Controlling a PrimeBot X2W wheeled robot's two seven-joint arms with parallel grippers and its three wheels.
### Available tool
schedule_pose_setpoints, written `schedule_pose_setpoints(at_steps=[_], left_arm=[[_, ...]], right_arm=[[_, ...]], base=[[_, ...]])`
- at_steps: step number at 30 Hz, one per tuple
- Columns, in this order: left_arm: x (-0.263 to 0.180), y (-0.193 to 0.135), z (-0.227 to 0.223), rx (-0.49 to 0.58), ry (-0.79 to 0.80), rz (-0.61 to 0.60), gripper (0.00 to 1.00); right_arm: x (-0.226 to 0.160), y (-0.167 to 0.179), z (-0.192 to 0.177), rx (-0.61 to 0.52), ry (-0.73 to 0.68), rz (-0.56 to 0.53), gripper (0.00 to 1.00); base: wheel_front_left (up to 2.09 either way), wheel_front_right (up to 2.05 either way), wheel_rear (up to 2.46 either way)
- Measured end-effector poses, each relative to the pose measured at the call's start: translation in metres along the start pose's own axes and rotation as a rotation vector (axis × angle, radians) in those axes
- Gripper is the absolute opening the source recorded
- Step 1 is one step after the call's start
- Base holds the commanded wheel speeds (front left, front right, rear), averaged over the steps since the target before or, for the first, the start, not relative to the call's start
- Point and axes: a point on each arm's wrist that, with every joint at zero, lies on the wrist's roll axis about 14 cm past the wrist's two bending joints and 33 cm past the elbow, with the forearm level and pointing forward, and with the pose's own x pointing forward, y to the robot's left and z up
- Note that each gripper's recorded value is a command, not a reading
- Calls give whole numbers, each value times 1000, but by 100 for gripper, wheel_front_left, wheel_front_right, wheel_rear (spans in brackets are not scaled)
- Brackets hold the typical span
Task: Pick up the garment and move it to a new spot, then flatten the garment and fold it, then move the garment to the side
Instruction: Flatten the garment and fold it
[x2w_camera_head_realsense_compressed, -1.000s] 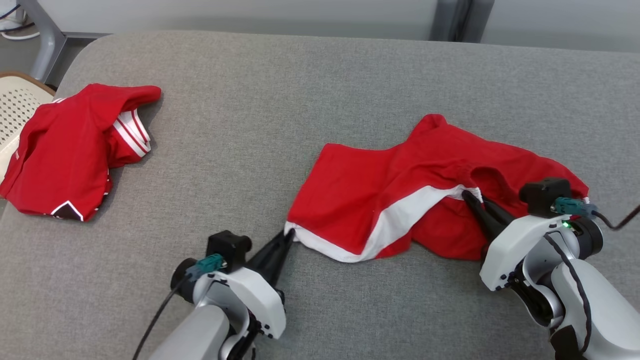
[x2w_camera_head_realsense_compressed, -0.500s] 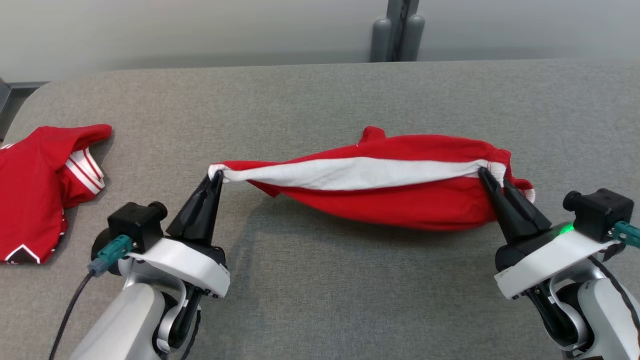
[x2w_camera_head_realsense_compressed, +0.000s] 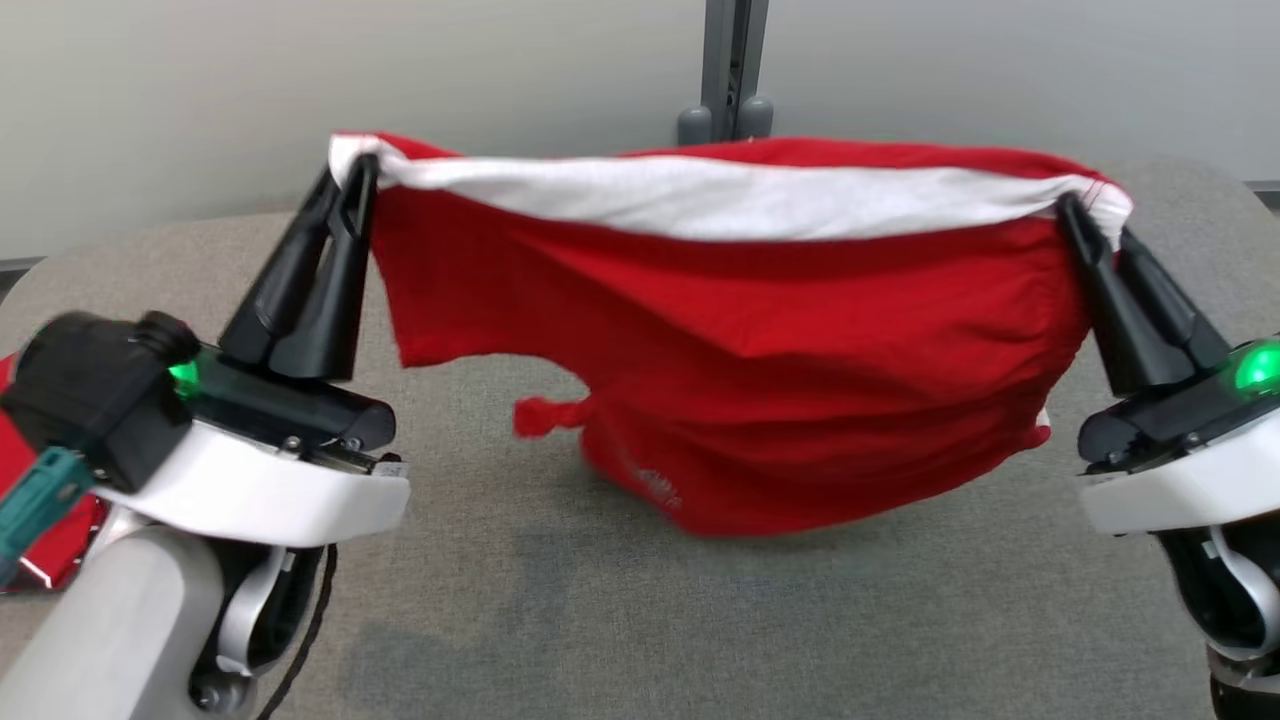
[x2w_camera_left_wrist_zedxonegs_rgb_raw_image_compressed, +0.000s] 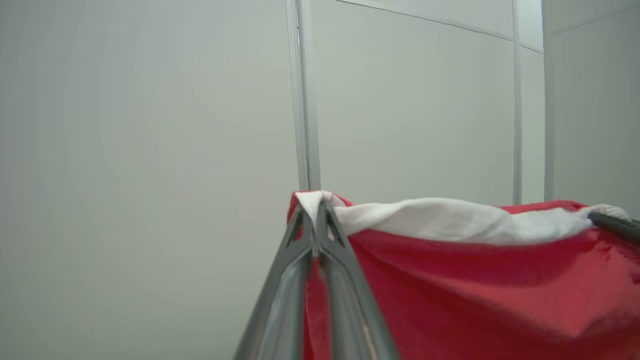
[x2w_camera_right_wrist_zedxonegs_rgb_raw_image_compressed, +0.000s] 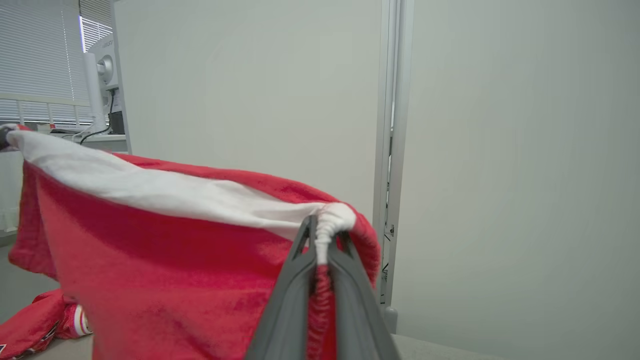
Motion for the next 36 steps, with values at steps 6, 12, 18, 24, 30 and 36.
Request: schedule_pose_setpoints(at_steps=[6,12,18,24,30,36], left_arm=[[6,-3,30,22,-62,-17,0],[31,7,10,-15,-18,-34,0],[76,21,-24,-43,8,-53,0],[135,36,-43,-12,-14,-74,0],[180,55,-36,15,-66,-38,0],[188,70,-78,0,62,26,0]], right_arm=[[0,-6,11,5,-15,-20,0],[21,-25,-7,57,12,-47,0],[64,-39,-27,76,23,-34,0],[132,-40,-22,75,-44,16,0],[180,-33,-7,74,-137,39,0],[199,-23,-40,68,-46,27,0]], base=[[0,0,0],[0,0,0],[0,0,0],[0,0,0],[0,0,0],[0,0,0]])
